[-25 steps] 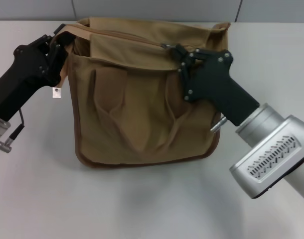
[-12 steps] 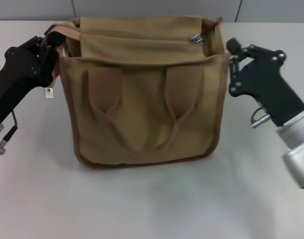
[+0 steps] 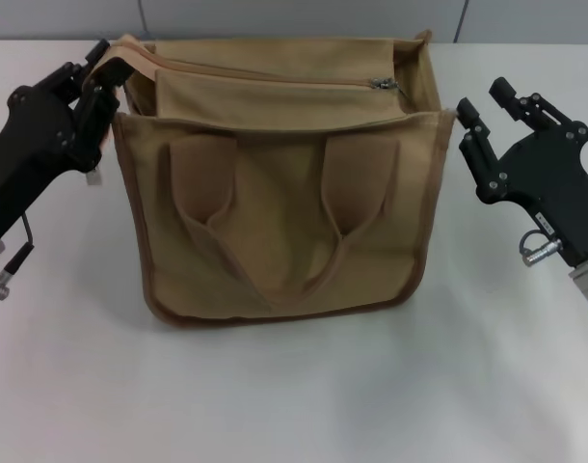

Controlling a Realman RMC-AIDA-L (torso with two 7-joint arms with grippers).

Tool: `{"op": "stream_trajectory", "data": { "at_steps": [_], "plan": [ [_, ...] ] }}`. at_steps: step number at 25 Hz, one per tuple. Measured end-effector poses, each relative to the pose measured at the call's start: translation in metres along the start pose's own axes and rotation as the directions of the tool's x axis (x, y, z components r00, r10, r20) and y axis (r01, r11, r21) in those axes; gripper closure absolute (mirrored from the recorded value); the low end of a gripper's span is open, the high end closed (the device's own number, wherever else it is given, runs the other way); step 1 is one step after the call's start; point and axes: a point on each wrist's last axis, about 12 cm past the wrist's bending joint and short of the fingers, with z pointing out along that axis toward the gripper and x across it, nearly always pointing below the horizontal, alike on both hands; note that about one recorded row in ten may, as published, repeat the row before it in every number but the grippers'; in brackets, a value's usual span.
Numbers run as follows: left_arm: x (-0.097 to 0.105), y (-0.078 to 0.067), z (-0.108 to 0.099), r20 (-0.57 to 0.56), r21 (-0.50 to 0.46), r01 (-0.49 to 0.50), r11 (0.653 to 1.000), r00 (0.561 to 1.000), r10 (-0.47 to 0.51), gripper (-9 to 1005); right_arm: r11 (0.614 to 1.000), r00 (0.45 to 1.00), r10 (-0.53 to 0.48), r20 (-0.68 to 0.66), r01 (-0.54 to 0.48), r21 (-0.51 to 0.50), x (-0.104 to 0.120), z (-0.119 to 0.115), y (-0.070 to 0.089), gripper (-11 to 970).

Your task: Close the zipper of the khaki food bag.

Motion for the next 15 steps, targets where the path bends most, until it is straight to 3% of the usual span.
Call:
{"op": "stream_trajectory", "data": {
  "at_steps": [4, 7, 12, 15],
  "plan": [
    [-0.013, 0.001, -0.001, 0.001, 0.079, -0.038, 0.996, 0.999, 0.038, 940, 1.0, 0.999, 0.005, 0.033, -0.005, -0.015, -0.004, -0.002, 0.004, 560],
    [-0.037, 0.005, -0.014, -0.004, 0.141, -0.127, 0.982, 0.992, 0.129, 835, 0.999, 0.998, 0.018, 0.053, -0.016, -0.039, -0.006, -0.004, 0.007, 508],
    [-0.062, 0.011, -0.031, -0.077, 0.166, -0.133, 0.977, 0.986, 0.148, 649, 0.997, 0.997, 0.06, 0.056, -0.057, -0.056, -0.007, -0.003, 0.008, 421],
    [-0.064, 0.01, -0.033, -0.101, 0.18, -0.131, 0.975, 0.983, 0.151, 534, 0.991, 0.993, 0.106, 0.056, -0.101, -0.089, -0.007, -0.003, 0.011, 420]
  ]
}}
